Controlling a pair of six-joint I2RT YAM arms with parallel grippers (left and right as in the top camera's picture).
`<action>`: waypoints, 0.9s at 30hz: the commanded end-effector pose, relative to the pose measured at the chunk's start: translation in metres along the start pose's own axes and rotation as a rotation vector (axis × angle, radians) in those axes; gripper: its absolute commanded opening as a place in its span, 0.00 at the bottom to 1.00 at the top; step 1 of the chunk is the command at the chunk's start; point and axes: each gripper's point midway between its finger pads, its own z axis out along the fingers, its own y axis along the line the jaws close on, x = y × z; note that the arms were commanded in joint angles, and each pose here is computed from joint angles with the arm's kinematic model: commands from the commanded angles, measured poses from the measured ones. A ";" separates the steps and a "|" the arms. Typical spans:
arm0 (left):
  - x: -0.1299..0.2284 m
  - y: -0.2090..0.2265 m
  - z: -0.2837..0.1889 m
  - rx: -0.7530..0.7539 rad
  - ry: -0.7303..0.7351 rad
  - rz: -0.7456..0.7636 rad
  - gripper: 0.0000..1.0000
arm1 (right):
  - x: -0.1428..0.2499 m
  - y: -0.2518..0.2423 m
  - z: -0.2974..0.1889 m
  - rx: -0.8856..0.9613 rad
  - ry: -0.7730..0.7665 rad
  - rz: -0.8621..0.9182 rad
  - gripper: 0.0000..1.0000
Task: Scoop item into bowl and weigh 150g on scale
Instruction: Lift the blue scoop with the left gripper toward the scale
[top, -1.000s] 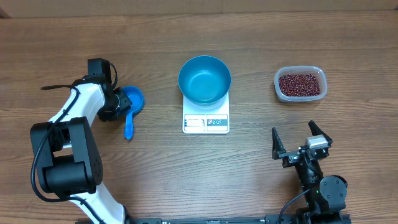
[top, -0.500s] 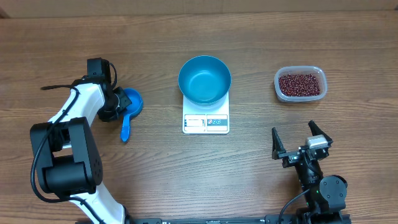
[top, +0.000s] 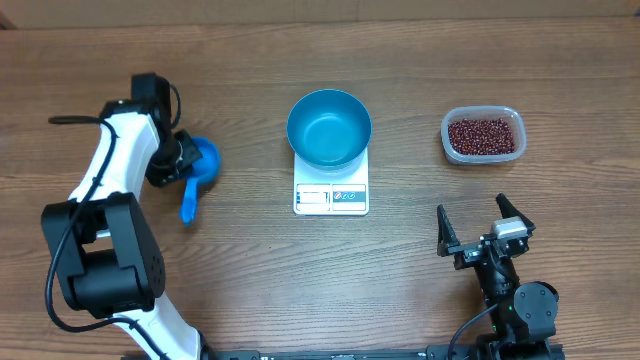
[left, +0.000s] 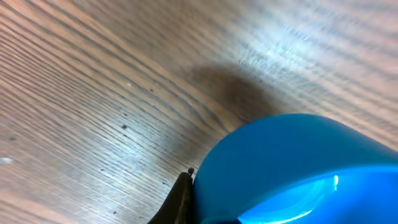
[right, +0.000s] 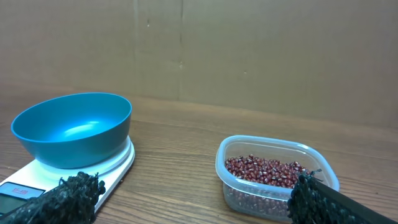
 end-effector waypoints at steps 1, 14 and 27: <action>-0.014 -0.001 -0.029 0.008 -0.074 0.003 0.04 | 0.002 0.000 0.000 -0.002 -0.003 -0.015 1.00; 0.007 0.009 -0.149 0.117 -0.301 0.025 0.04 | 0.002 0.000 0.000 -0.002 -0.003 -0.015 1.00; 0.056 0.038 -0.207 0.172 -0.348 -0.081 0.04 | 0.002 0.000 0.000 -0.002 -0.002 -0.015 1.00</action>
